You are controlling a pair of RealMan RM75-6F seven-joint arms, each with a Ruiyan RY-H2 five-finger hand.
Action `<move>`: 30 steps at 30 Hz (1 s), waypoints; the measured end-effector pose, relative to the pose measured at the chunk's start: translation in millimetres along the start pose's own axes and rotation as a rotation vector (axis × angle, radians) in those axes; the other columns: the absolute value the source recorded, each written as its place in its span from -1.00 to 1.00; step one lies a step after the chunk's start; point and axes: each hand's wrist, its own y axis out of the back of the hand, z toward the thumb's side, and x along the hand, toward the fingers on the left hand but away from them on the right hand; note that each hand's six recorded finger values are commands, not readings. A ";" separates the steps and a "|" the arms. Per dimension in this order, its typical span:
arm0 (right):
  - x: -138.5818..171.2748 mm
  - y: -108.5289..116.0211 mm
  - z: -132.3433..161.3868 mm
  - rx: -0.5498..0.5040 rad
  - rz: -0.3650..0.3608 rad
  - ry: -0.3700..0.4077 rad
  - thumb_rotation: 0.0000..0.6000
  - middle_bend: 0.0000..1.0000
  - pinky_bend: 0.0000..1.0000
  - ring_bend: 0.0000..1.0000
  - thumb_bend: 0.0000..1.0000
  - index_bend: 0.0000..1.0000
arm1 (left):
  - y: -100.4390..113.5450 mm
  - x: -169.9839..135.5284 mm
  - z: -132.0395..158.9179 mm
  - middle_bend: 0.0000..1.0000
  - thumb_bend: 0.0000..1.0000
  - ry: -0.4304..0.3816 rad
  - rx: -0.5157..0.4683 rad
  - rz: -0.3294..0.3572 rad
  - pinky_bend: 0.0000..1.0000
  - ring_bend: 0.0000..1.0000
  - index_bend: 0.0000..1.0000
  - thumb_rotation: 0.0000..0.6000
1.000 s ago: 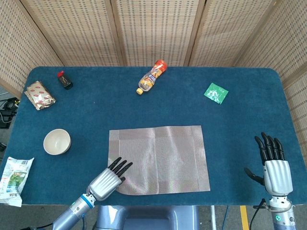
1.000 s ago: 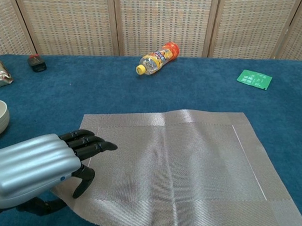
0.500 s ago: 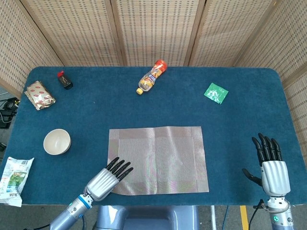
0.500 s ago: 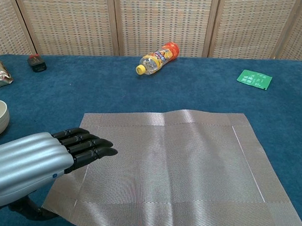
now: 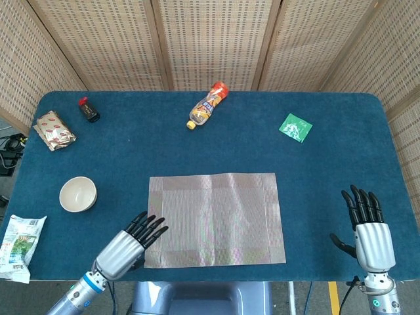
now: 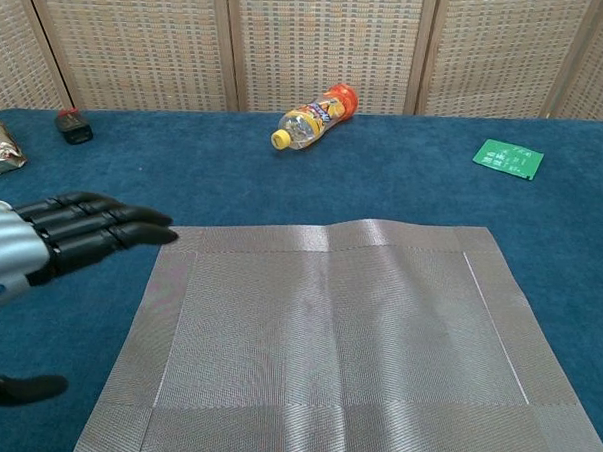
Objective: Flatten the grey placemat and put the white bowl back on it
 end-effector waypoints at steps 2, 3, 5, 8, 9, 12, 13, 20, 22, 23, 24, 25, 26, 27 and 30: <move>0.7 0.0 1.1 -0.001 0.002 0.003 1.00 -1.00 -1.00 -1.00 -0.65 -0.88 | 9.1 -8.6 -14.6 -1.00 -0.57 0.039 -0.005 0.026 -1.00 -1.00 -0.87 1.00; 1.0 -0.2 1.5 0.000 0.004 0.004 1.00 -1.00 -1.00 -1.00 -0.65 -0.88 | 13.1 -12.3 -21.8 -1.00 -0.56 0.058 -0.005 0.037 -1.00 -1.00 -0.83 1.00; 1.7 -0.9 2.2 0.001 0.009 0.004 1.00 -1.00 -1.00 -1.00 -0.65 -0.88 | 21.5 -20.7 -39.8 -1.00 -0.55 0.104 -0.004 0.060 -1.00 -1.00 -0.81 1.00; 2.3 -2.0 3.7 0.000 0.017 0.007 1.00 -1.00 -1.00 -1.00 -0.65 -0.88 | 25.0 -29.7 -66.8 -1.00 -0.55 0.176 0.013 0.068 -1.00 -1.00 -0.73 1.00; 2.4 -2.2 4.0 0.000 0.018 0.008 1.00 -1.00 -1.00 -1.00 -0.65 -0.88 | 24.3 -32.0 -75.1 -1.00 -0.54 0.200 0.019 0.065 -1.00 -1.00 -0.65 1.00; 2.8 -3.0 4.6 0.001 0.023 0.009 1.00 -1.00 -1.00 -1.00 -0.65 -0.88 | 19.9 -39.7 -104.7 -1.00 -0.53 0.282 0.043 0.052 -1.00 -1.00 -0.42 1.00; 2.8 -3.3 4.9 0.001 0.024 0.010 1.00 -1.00 -1.00 -1.00 -0.65 -0.88 | 17.8 -42.2 -116.1 -1.00 -0.53 0.309 0.058 0.049 -1.00 -1.00 -0.38 1.00; 2.6 -5.8 6.1 0.001 0.035 0.011 1.00 -1.00 -1.00 -1.00 -0.65 -0.88 | -2.5 -54.6 -183.8 -1.00 -0.51 0.480 0.099 0.013 -1.00 -1.00 -0.13 1.00; 2.7 -6.0 6.2 -0.001 0.037 0.011 1.00 -1.00 -1.00 -1.00 -0.65 -0.88 | -9.0 -55.4 -196.0 -1.00 -0.50 0.508 0.103 0.006 -1.00 -1.00 -0.11 1.00; 2.8 -6.0 6.1 -0.001 0.038 0.011 1.00 -1.00 -1.00 -1.00 -0.65 -0.88 | -11.9 -55.4 -200.3 -1.00 -0.50 0.517 0.104 0.003 -1.00 -1.00 -0.10 1.00; 2.9 -5.9 6.0 -0.001 0.038 0.010 1.00 -1.00 -1.00 -1.00 -0.65 -0.88 | -14.8 -55.4 -204.1 -1.00 -0.50 0.526 0.104 -0.001 -1.00 -1.00 -0.10 1.00; 2.9 -5.7 5.9 -0.002 0.038 0.010 1.00 -1.00 -1.00 -1.00 -0.65 -0.88 | -18.6 -55.4 -208.7 -1.00 -0.50 0.536 0.104 -0.006 -1.00 -1.00 -0.10 1.00; 2.9 -5.6 5.7 -0.002 0.038 0.009 1.00 -1.00 -1.00 -1.00 -0.65 -0.88 | -21.4 -55.4 -212.0 -1.00 -0.50 0.544 0.103 -0.011 -1.00 -1.00 -0.09 1.00; 2.8 -5.6 5.6 -0.002 0.038 0.009 1.00 -1.00 -1.00 -1.00 -0.65 -0.88 | -24.2 -55.5 -215.1 -1.00 -0.50 0.551 0.103 -0.017 -1.00 -1.00 -0.09 1.00; 2.4 -5.4 5.5 -0.003 0.038 0.009 1.00 -1.00 -1.00 -1.00 -0.65 -0.88 | -32.4 -55.5 -223.3 -1.00 -0.50 0.571 0.096 -0.034 -1.00 -1.00 -0.08 1.00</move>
